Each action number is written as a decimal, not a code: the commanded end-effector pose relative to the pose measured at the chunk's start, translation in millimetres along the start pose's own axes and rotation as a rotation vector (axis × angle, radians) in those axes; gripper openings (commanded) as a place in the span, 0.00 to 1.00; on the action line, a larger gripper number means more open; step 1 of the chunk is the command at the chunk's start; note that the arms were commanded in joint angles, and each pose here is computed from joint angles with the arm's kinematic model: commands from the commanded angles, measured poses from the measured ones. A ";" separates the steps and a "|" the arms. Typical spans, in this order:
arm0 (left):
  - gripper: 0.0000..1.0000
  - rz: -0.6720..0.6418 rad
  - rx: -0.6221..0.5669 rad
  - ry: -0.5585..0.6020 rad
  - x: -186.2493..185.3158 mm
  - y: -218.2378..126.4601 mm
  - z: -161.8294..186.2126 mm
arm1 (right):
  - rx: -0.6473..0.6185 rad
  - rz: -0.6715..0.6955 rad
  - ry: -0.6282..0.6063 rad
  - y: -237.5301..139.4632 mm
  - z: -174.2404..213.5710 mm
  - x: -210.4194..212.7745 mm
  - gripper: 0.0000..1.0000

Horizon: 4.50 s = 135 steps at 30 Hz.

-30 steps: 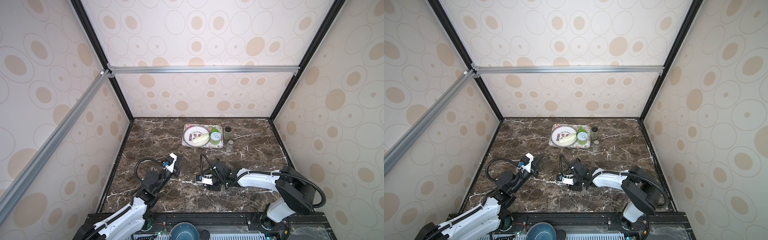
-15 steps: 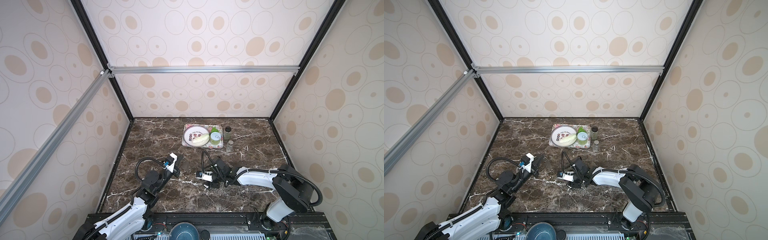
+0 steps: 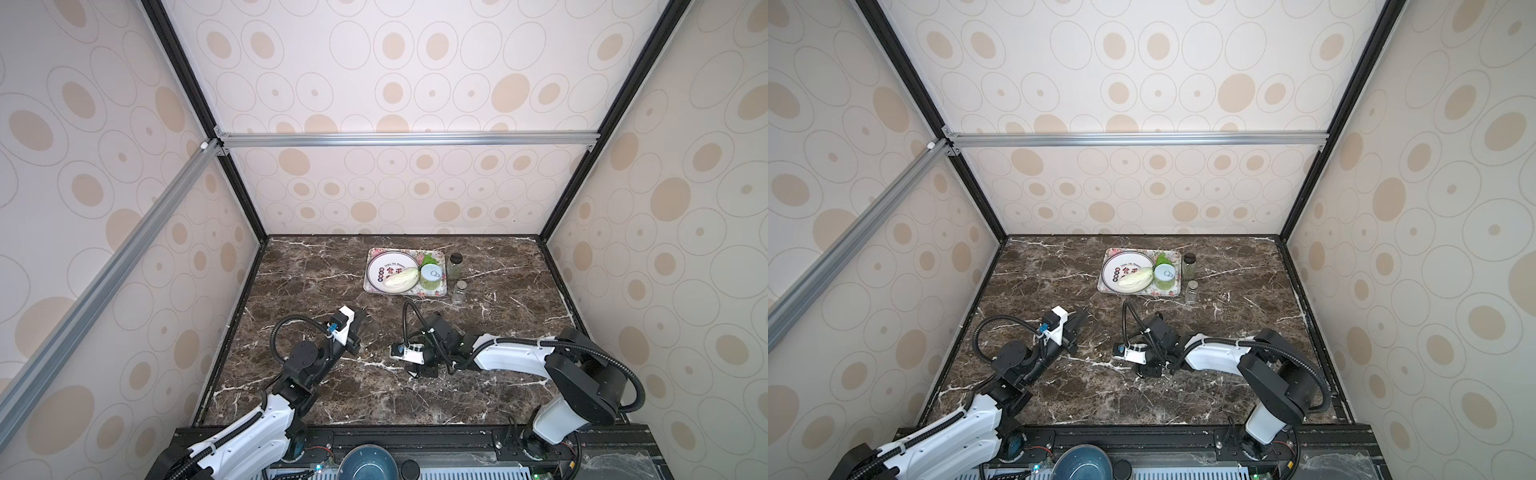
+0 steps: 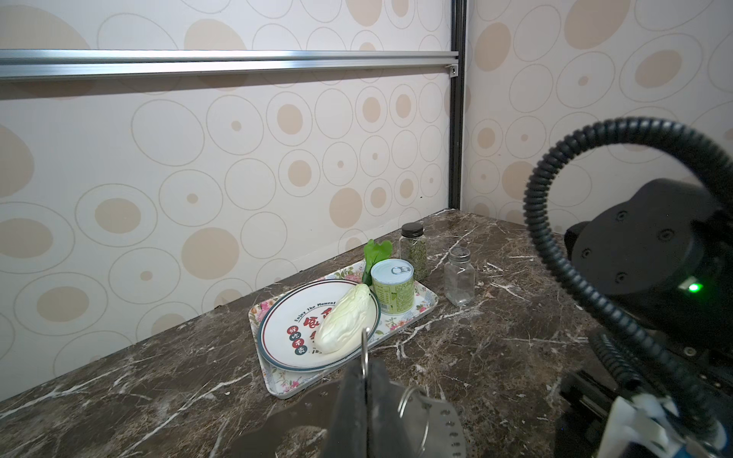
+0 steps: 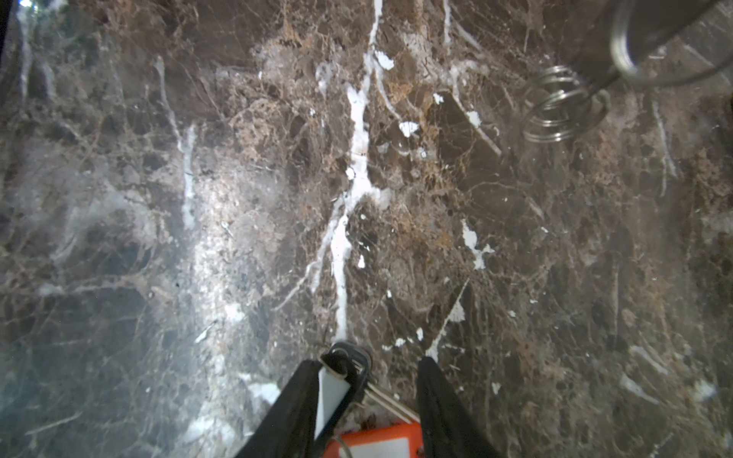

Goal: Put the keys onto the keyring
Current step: 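Lower the right gripper over the red- and black-tagged keys and close on them, then lift the grasped keys with the right gripper and draw back, then carry the keys with the right gripper toward the plate held by the left gripper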

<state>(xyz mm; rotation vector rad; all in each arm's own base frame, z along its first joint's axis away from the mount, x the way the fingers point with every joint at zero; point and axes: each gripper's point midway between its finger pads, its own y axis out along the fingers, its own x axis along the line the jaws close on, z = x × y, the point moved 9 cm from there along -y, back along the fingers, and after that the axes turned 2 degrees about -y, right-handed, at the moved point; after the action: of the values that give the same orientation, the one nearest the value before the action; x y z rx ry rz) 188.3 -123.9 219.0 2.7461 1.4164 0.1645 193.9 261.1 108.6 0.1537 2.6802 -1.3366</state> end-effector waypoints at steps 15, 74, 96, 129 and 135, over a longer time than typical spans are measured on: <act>0.00 0.007 -0.066 0.014 -0.6 3.2 -17.7 | -0.014 -0.104 -0.034 7.7 -0.1 6.1 0.33; 0.00 0.003 -0.071 0.011 -0.4 2.4 -18.5 | -0.204 0.132 0.244 -40.0 -20.4 -16.5 0.00; 0.00 0.281 -0.062 0.025 -22.8 18.6 -16.5 | -0.453 0.521 0.827 -149.8 -16.9 -15.0 0.00; 0.00 0.487 -0.046 0.079 -65.8 22.5 -20.4 | -0.688 0.569 0.889 -169.6 17.3 16.8 0.00; 0.00 0.498 -0.027 0.094 -68.5 24.6 -14.9 | -0.697 0.564 0.835 -182.2 11.4 19.7 0.00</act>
<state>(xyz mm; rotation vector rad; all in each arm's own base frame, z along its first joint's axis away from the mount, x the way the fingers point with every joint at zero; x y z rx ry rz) 164.9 -187.9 214.0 3.0766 0.7349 0.2235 149.4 145.7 227.0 1.5454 3.1404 -0.1847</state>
